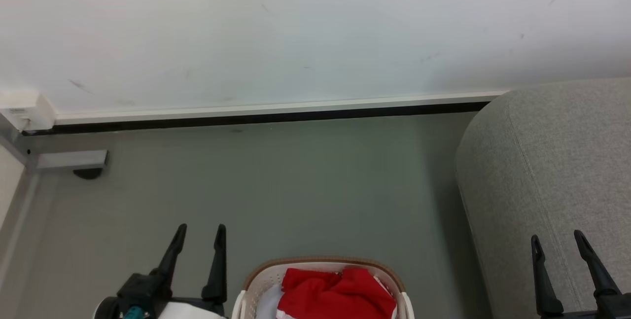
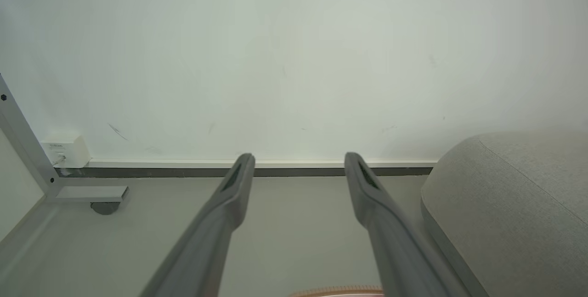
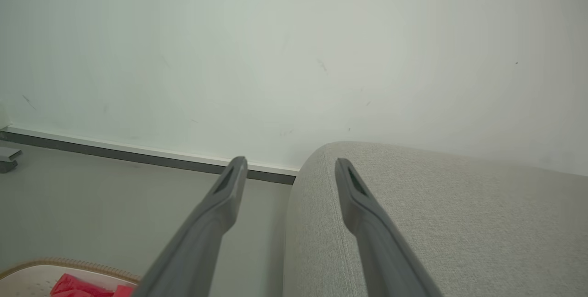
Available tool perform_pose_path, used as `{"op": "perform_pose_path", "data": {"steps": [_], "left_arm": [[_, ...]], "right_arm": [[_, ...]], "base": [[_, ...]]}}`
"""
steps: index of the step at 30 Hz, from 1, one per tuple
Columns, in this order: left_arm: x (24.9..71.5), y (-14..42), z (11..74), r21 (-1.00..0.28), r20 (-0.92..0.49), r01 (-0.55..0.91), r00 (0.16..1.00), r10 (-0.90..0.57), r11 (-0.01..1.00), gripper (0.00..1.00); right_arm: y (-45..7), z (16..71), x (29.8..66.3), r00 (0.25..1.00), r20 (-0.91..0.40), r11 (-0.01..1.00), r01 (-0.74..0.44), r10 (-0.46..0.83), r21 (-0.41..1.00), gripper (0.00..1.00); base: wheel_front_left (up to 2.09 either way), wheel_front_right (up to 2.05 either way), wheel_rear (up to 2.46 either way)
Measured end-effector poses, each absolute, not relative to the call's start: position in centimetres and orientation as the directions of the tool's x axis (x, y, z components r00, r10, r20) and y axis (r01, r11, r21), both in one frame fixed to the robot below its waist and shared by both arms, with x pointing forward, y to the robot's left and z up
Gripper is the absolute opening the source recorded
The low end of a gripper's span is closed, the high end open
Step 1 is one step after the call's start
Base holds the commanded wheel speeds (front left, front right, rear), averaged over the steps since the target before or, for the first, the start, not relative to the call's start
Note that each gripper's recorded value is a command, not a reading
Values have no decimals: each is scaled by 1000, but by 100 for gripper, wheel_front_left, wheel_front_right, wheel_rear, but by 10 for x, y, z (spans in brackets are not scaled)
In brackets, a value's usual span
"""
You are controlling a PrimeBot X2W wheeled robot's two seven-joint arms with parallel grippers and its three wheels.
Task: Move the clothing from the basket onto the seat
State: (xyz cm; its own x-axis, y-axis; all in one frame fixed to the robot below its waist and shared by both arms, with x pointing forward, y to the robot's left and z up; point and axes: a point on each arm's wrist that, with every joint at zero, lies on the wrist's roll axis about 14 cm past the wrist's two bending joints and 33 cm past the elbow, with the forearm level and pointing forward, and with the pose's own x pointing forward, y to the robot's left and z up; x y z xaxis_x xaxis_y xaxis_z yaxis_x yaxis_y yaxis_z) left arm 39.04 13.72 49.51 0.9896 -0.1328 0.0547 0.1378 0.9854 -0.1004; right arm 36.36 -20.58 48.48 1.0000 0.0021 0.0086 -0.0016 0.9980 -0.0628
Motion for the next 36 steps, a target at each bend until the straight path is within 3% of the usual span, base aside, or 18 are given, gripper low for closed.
{"op": "perform_pose_path", "data": {"steps": [10,20,28,36], "left_arm": [[414,84,476,-76,8,311,950,-311,947,100],[426,19,397,-7,-236,546,813,-532,837,100],[431,-1,319,-12,-484,643,667,-567,766,100],[408,2,236,-27,-722,682,492,-486,731,100]], "right_arm": [[-213,478,376,1000,-7,998,19,-20,-55,100],[-211,471,405,1000,-13,999,10,-11,-43,100],[-211,455,428,999,-41,1000,9,-10,-19,100],[-226,424,432,992,-118,998,46,-49,-30,100]], "base": [[0,0,0],[0,0,0],[0,0,0],[0,0,0]]}}
